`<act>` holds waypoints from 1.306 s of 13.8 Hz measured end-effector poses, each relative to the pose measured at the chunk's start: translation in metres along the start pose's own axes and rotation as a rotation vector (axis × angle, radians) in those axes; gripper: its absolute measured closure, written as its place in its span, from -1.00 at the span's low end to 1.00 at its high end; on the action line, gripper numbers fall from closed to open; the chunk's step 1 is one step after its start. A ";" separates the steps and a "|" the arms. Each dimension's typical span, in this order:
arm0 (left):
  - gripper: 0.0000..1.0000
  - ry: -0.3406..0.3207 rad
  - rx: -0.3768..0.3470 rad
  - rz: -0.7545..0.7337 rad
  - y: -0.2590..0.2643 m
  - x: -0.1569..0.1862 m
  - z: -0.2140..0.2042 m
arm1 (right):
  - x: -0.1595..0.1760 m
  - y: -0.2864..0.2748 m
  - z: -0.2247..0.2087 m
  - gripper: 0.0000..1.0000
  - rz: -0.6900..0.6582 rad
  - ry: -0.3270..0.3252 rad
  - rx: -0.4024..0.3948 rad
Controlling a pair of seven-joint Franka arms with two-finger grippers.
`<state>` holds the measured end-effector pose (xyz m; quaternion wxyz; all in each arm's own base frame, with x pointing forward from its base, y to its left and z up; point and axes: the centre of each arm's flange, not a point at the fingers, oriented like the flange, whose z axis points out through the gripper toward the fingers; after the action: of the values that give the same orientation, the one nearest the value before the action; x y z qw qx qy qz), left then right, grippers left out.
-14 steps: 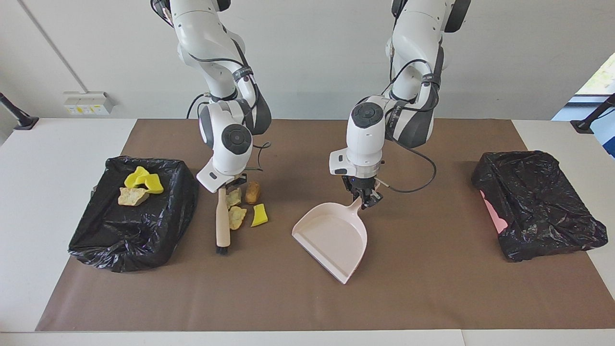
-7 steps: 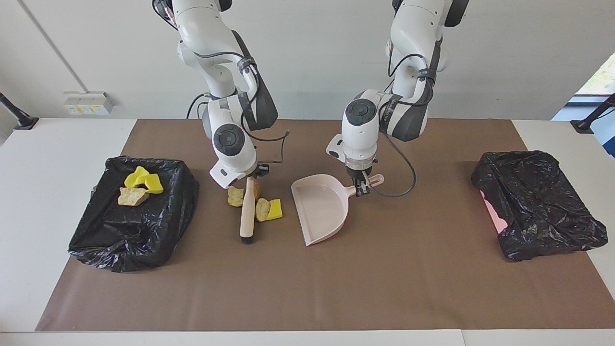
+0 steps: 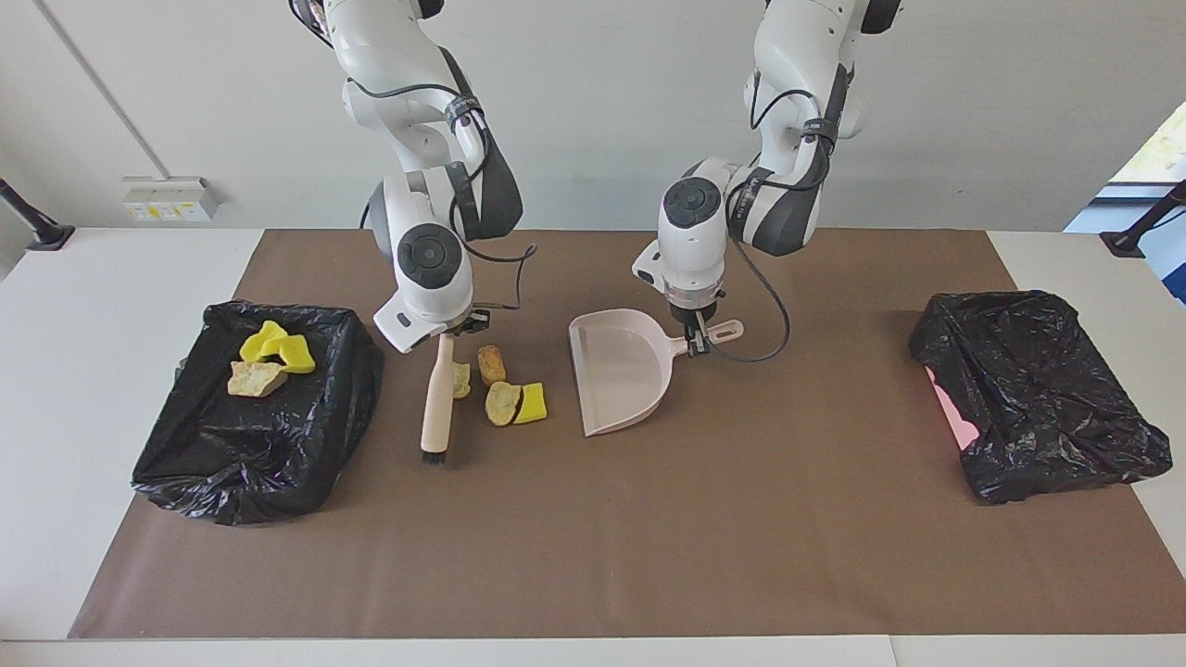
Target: Sweep and dump trash in bin
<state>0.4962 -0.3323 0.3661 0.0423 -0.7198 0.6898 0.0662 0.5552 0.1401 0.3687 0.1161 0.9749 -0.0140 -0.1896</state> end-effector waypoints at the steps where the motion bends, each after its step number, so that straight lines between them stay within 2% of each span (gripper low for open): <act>1: 0.37 -0.001 0.000 -0.007 0.000 0.000 0.000 | -0.007 0.003 0.011 0.48 0.002 -0.012 -0.032; 3: 0.37 -0.009 0.006 -0.025 0.000 0.000 0.001 | -0.020 0.008 0.032 0.48 -0.002 0.000 -0.047; 6: 0.37 -0.025 0.018 -0.040 0.002 0.001 0.002 | -0.030 0.013 0.047 0.48 -0.053 0.015 -0.028; 13: 0.37 -0.030 0.020 -0.048 0.004 0.001 0.002 | -0.041 -0.058 0.045 0.48 -0.121 0.040 0.186; 18: 0.37 -0.029 0.023 -0.054 0.002 -0.001 0.002 | -0.058 -0.105 0.034 0.48 -0.135 0.017 0.372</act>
<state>0.4936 -0.3313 0.3644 0.0622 -0.7366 0.6701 0.0674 0.4866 0.2393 0.3348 -0.0788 0.9798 0.0174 -0.1830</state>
